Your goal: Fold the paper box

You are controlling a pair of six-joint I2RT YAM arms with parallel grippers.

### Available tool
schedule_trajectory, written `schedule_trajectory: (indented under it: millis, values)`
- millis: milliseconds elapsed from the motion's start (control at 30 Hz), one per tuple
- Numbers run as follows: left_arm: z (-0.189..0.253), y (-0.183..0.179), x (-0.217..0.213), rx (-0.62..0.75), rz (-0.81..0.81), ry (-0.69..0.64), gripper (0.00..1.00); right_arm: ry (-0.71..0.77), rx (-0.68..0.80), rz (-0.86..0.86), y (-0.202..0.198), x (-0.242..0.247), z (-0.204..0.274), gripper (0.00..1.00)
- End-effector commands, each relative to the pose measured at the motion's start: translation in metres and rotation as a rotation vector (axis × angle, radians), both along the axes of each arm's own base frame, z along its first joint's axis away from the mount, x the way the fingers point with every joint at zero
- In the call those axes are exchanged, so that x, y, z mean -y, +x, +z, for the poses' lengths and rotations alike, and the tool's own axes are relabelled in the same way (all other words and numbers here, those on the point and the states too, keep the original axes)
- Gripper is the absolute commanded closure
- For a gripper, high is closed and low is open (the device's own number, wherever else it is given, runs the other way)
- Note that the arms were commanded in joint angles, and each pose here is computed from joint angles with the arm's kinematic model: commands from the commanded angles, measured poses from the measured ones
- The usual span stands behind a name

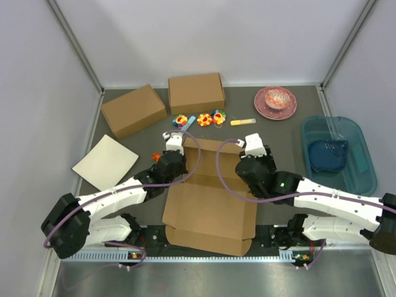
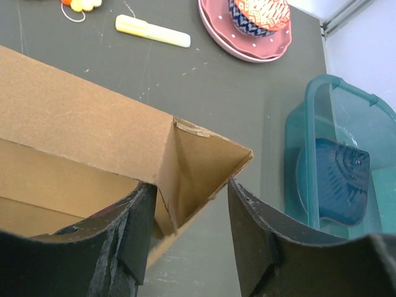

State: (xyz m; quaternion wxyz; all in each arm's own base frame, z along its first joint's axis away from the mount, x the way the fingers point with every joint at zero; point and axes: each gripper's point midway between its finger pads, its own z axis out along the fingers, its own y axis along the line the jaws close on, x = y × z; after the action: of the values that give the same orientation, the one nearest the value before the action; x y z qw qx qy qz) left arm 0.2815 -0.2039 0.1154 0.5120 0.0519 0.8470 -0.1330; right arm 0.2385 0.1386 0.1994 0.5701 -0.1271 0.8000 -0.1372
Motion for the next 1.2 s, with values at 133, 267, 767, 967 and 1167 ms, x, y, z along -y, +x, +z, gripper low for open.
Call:
schedule_trajectory:
  millis: [133, 267, 767, 967, 1167]
  values:
    - [-0.016, -0.016, -0.015, -0.041, -0.010, 0.046, 1.00, 0.062, -0.026, 0.014, 0.008, -0.019, -0.002, 0.62]
    - [-0.015, -0.015, -0.020, -0.030, 0.014, 0.050, 1.00, 0.099, -0.034, 0.034, 0.007, -0.026, 0.002, 0.81]
    - [-0.018, -0.014, -0.029, -0.030, 0.075, 0.050, 1.00, 0.415, -0.066, 0.119, -0.014, -0.037, 0.034, 0.55]
    - [-0.015, -0.011, -0.038, -0.023, 0.131, 0.057, 1.00, 0.414, -0.005, 0.063, -0.025, 0.005, 0.056, 0.33]
    - [-0.019, -0.013, -0.043, -0.049, 0.160, 0.068, 1.00, 0.335, -0.069, 0.011, -0.033, 0.021, 0.018, 0.33]
